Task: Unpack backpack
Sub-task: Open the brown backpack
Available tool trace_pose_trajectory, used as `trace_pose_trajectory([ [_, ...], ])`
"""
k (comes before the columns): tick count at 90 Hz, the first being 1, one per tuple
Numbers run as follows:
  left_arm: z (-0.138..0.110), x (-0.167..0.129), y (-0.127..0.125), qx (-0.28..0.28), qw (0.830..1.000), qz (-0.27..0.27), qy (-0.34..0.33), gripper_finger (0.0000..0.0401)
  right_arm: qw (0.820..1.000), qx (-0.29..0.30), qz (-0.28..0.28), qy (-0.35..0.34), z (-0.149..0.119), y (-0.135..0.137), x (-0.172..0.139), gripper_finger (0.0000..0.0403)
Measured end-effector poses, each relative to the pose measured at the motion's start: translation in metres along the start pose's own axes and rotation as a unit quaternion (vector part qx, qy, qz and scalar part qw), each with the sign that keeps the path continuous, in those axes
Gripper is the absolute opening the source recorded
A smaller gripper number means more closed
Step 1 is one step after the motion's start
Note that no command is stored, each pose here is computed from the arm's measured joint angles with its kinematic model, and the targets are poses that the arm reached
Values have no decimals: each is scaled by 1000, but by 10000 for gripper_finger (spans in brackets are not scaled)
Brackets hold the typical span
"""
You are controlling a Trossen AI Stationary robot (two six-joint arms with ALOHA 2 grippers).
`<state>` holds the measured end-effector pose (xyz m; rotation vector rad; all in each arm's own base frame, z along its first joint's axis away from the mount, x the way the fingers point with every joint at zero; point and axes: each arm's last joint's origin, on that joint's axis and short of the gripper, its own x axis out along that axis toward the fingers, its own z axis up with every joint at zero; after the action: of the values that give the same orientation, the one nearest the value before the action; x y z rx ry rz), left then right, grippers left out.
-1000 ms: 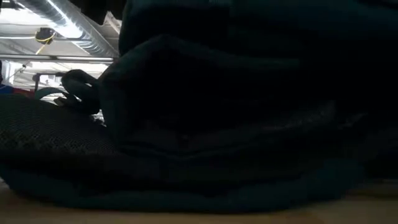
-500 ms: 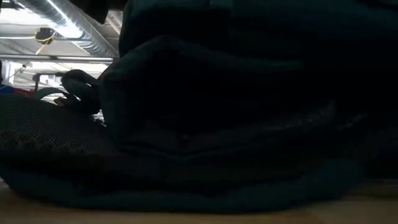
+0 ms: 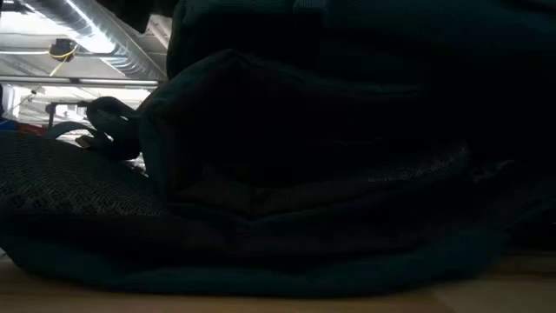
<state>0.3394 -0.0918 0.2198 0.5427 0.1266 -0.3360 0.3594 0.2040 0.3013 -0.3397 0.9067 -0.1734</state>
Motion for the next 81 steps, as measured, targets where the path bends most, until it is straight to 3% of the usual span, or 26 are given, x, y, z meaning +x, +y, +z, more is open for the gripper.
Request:
trace_pose_trajectory([
  [11, -2, 0, 1, 1, 1000, 3, 10, 21, 1000, -5, 7, -2, -2, 5, -4, 25],
  [25, -6, 0, 4, 1, 1000, 10, 24, 21, 1000, 3, 13, 6, -8, 16, -12, 86],
  [45, -6, 0, 7, 10, 1000, 17, 24, 21, 999, 20, -35, 24, -19, 18, -12, 161],
  [81, 1, -3, 2, 16, 1000, 13, 17, 21, 993, 47, -74, 79, -41, 3, 36, 183],
])
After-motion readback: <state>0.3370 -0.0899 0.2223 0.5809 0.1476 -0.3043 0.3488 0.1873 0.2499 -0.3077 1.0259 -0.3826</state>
